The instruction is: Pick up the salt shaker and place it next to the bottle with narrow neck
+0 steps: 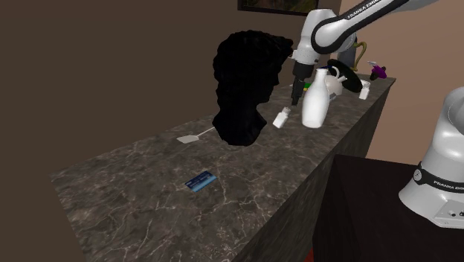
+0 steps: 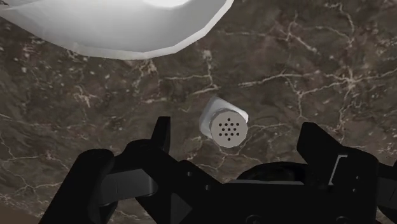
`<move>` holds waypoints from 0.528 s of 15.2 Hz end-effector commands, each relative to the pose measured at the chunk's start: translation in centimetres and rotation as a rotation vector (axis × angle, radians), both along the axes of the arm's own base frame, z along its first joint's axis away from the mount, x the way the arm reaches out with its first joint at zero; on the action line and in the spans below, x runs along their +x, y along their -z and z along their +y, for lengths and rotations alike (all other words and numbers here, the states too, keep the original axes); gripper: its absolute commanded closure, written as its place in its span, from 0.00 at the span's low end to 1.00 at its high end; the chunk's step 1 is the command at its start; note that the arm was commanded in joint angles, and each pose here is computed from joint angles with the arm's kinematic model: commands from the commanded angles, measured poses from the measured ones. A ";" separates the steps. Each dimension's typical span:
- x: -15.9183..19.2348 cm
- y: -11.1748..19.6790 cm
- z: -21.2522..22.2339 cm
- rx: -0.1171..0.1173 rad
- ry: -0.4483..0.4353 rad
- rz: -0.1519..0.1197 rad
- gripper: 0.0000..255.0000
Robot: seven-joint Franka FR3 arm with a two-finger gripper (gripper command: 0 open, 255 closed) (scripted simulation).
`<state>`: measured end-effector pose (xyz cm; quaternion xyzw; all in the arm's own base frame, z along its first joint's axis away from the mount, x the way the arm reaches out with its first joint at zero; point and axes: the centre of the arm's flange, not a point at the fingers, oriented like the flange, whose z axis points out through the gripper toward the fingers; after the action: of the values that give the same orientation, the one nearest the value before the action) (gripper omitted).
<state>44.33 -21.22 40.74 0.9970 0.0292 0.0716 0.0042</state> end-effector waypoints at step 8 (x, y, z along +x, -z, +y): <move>-0.3 -1.3 -0.3 0.001 0.000 0.002 0.00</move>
<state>44.02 -21.47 42.06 0.9971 0.0291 0.0708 0.0039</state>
